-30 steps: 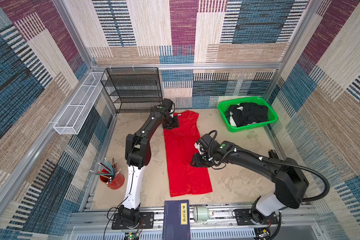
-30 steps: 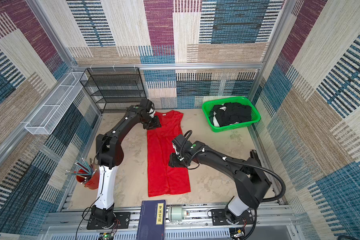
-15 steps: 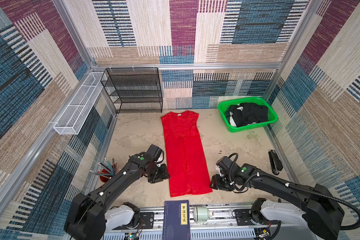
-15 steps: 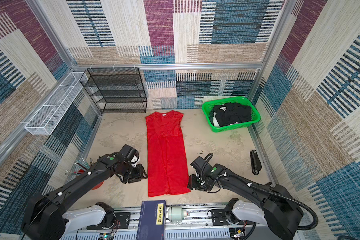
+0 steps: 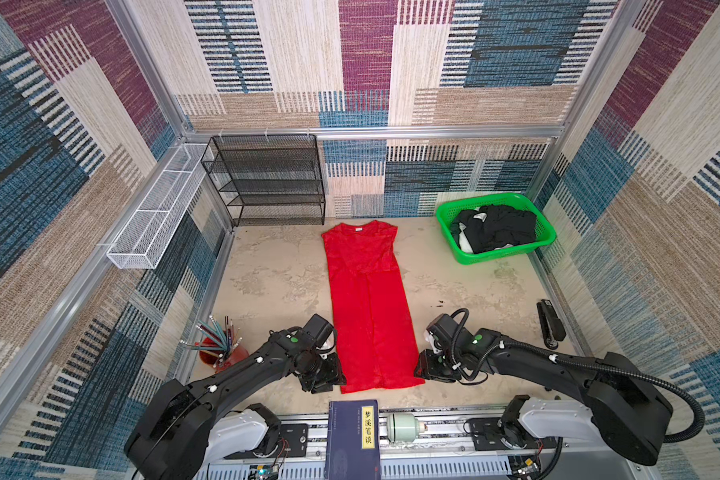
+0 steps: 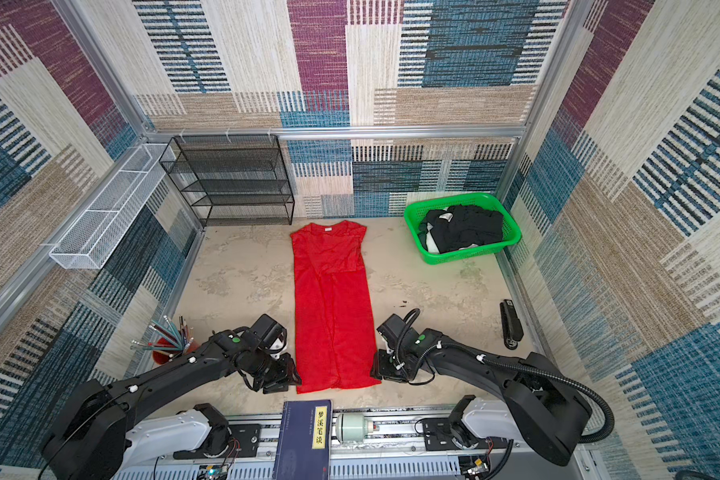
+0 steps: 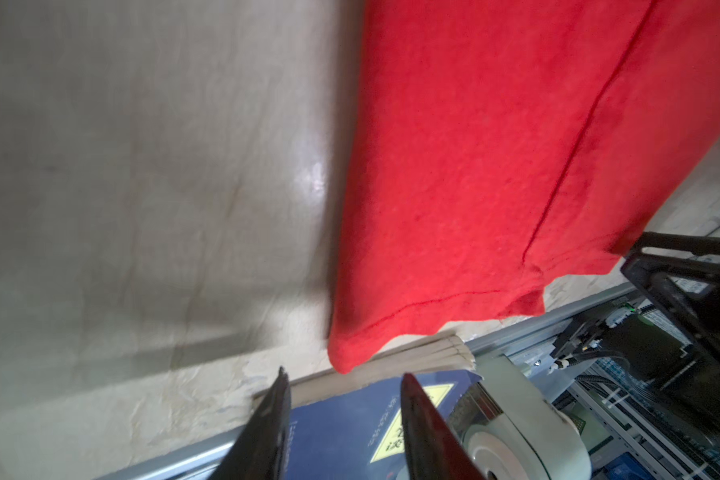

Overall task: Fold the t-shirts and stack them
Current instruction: 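Grasp the hem corners of the red strip with both grippers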

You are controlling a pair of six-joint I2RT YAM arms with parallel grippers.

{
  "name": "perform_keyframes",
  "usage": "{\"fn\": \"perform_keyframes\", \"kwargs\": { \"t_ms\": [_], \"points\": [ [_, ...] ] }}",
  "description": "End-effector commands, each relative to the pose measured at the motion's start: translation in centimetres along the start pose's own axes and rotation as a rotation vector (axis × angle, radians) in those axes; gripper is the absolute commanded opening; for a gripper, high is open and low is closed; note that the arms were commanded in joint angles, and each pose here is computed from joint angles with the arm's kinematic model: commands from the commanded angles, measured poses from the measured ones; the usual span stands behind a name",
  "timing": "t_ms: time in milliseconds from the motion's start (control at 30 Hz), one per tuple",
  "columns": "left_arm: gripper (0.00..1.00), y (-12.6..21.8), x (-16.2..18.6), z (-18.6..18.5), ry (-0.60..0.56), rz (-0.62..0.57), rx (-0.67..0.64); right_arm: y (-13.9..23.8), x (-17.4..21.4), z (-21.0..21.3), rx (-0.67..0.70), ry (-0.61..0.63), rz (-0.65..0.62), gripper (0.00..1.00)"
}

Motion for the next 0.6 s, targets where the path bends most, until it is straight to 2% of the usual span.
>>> {"fn": "perform_keyframes", "kwargs": {
  "t_ms": [0, 100, 300, 433, 567],
  "points": [
    [0.45, -0.5, -0.3, -0.1, 0.022, 0.009, -0.005, -0.1, -0.3, 0.5, -0.014, -0.005, -0.007, 0.51],
    [0.45, -0.7, 0.0, 0.7, 0.016, 0.036, -0.057, -0.7, -0.2, 0.5, -0.017, -0.009, 0.015, 0.48],
    [0.45, -1.5, -0.8, 0.7, 0.019, 0.036, -0.069, -0.6, -0.5, 0.6, 0.002, -0.004, 0.005, 0.38],
    [0.38, -1.7, -0.9, 0.8, 0.021, 0.051, -0.087, -0.8, -0.4, 0.9, -0.004, 0.003, 0.018, 0.23],
    [0.28, -2.0, -0.9, 1.0, 0.014, 0.058, -0.092, -0.6, -0.7, 1.3, -0.021, 0.006, 0.004, 0.12]
  ]
}}
Point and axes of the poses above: each gripper's point midway between its finger pads, its own y axis back along the fingers, its own z axis along the line the jaws close on, x = y × z, the point moved 1 cm from there along y, back along the fingers, and after that the axes turned 14 degrees about -y, right-handed, at the moved point
